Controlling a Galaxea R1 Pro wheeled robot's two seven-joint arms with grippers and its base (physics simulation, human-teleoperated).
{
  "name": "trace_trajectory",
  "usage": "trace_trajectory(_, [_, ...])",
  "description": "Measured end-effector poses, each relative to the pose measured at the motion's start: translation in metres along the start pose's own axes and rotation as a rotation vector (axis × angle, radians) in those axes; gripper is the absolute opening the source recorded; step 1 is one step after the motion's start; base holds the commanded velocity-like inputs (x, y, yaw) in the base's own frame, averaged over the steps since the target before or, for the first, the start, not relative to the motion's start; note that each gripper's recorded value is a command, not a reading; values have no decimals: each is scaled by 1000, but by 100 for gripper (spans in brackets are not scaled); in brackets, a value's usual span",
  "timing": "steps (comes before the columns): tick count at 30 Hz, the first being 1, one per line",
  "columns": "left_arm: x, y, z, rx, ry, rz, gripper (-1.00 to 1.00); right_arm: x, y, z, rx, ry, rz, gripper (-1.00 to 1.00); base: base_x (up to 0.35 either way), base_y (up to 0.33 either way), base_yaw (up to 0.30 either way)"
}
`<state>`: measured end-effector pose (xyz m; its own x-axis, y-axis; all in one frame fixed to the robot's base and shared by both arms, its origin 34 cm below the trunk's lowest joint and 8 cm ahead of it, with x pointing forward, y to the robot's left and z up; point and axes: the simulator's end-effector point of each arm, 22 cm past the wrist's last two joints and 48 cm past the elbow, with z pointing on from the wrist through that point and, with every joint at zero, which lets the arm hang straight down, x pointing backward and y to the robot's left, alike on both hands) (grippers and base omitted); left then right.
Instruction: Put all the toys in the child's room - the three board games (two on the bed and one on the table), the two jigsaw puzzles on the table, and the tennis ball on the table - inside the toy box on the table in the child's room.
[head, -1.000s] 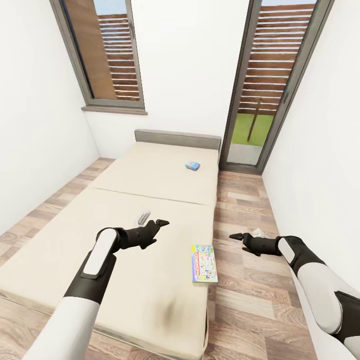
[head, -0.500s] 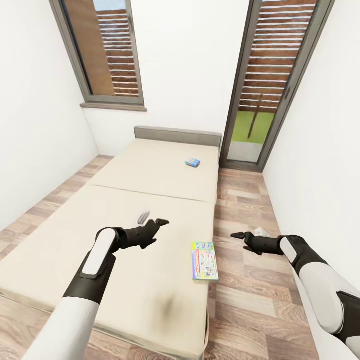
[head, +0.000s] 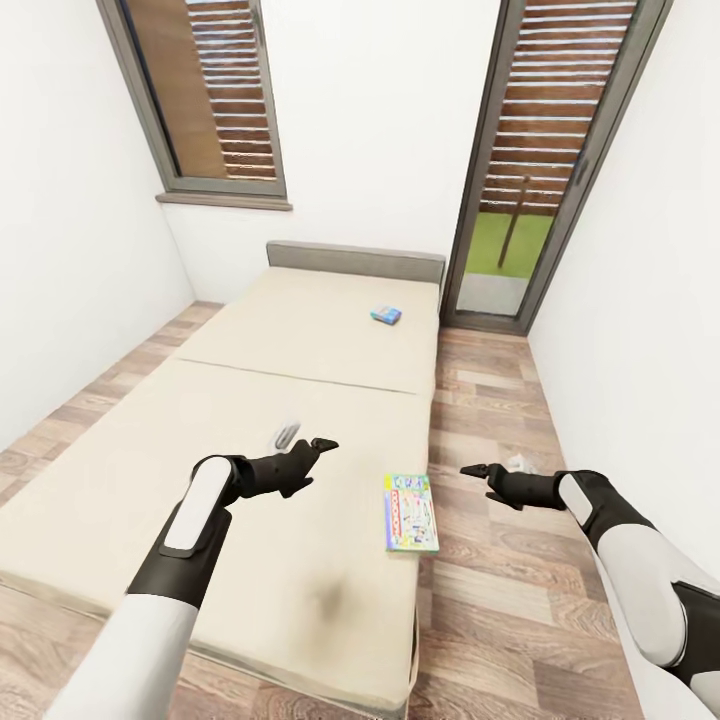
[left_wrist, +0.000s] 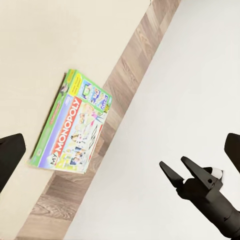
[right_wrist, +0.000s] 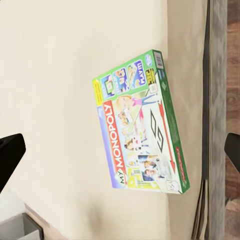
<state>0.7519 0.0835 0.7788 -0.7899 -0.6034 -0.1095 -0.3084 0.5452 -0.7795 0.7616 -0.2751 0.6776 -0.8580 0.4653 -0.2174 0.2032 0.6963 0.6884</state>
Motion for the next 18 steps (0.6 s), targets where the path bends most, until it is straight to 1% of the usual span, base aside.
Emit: trace_trajectory(18, [9,35,29,-8,18,-18,100,17,-30,33,6,24,15,100,0,0,0])
